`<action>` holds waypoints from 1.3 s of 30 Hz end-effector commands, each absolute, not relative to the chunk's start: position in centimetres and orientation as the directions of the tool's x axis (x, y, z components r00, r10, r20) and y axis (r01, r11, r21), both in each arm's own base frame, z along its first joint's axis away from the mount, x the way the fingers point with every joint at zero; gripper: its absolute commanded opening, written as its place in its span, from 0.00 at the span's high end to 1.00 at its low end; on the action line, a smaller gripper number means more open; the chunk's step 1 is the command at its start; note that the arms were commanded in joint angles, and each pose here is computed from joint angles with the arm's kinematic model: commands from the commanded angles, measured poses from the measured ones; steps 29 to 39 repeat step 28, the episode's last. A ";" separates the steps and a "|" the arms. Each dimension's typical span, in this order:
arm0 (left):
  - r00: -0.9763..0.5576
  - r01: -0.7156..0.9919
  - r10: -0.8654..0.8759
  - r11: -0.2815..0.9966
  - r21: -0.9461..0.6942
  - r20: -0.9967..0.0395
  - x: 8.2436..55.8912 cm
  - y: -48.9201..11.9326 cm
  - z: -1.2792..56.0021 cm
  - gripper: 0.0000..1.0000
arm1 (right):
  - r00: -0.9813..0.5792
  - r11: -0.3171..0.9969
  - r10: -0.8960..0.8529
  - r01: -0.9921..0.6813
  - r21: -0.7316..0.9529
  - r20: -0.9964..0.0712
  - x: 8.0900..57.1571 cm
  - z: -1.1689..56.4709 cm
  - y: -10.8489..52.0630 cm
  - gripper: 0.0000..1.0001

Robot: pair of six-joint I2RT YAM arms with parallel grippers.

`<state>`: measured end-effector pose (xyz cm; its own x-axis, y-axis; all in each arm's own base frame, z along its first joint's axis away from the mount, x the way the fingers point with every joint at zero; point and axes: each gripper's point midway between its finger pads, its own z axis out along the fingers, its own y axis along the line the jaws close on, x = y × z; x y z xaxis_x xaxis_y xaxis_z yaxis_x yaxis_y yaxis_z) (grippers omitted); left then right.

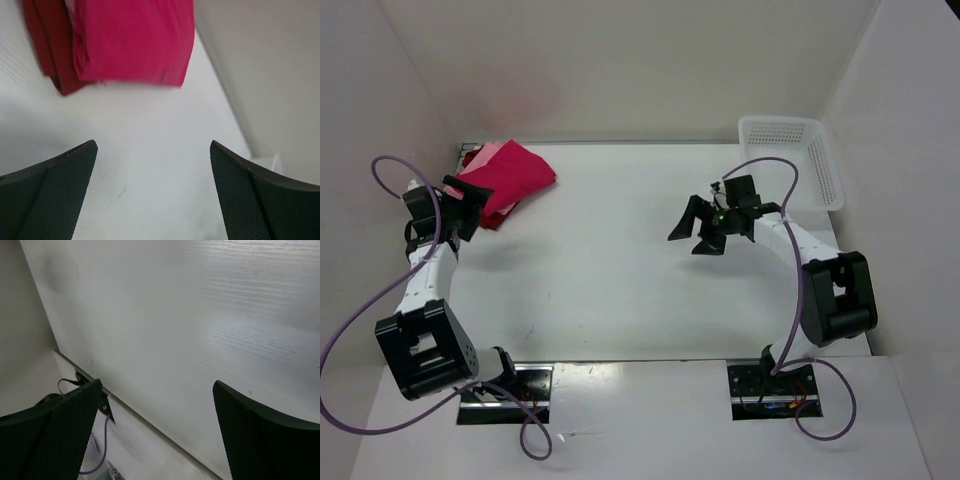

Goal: Fold and stack the t-shirts
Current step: Put the neatly folded tshirt into the corner of the board with the left arm

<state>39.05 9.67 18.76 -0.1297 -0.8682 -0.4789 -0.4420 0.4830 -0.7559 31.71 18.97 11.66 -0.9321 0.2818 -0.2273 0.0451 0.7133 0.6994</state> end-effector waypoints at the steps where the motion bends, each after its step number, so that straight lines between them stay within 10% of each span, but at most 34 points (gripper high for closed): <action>1: -0.372 -0.379 -0.807 0.583 -0.719 -0.458 37.2 4.2 16.4 0.00 | -0.921 0.749 0.247 -0.016 0.662 -0.301 31.3 12.0 19.8 0.01; 22: -0.773 -0.109 -0.540 0.631 -0.768 -0.333 26.2 -11.0 13.2 0.00 | -0.942 0.749 0.178 -0.058 0.661 -0.284 27.5 11.2 22.9 0.00; 39: -0.776 -0.062 -0.514 0.639 -0.767 -0.366 26.4 -12.2 14.0 0.00 | -0.943 0.754 0.188 -0.040 0.656 -0.274 27.2 11.0 22.6 0.00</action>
